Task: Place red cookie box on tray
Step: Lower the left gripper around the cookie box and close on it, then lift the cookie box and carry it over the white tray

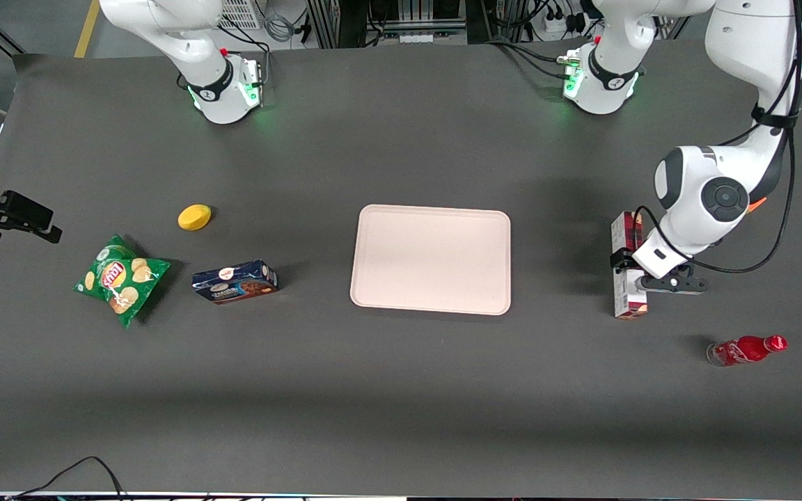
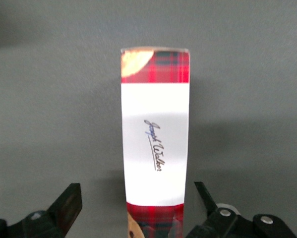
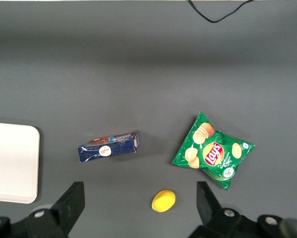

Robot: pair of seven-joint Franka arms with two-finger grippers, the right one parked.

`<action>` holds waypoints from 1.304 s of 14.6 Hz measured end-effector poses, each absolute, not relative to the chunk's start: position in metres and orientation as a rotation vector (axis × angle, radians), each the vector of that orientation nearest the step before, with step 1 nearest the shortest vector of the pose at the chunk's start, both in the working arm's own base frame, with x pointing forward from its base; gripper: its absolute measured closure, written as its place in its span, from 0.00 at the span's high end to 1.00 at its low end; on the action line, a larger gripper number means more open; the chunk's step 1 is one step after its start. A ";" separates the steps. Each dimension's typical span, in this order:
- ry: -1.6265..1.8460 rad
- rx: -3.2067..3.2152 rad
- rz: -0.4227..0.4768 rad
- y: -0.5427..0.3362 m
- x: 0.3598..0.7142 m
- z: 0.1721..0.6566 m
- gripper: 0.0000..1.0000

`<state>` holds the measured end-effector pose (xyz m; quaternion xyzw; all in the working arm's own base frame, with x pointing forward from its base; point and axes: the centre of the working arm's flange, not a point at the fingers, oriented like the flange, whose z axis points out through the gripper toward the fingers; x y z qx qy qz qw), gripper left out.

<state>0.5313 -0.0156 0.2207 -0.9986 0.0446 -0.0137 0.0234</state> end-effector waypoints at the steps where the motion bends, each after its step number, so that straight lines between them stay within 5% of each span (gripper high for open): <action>1: 0.129 -3.096 -0.029 -0.016 0.529 0.217 1.00; 5: 0.101 -3.107 0.005 -0.015 0.525 0.206 0.93; 9: 0.100 -3.117 0.020 -0.021 0.525 0.208 0.49; 12: 0.063 -3.143 0.068 -0.027 0.525 0.213 0.35; 15: 0.058 -3.148 0.074 -0.028 0.525 0.215 0.23; 19: 0.134 -3.152 0.112 -0.030 0.539 0.234 0.23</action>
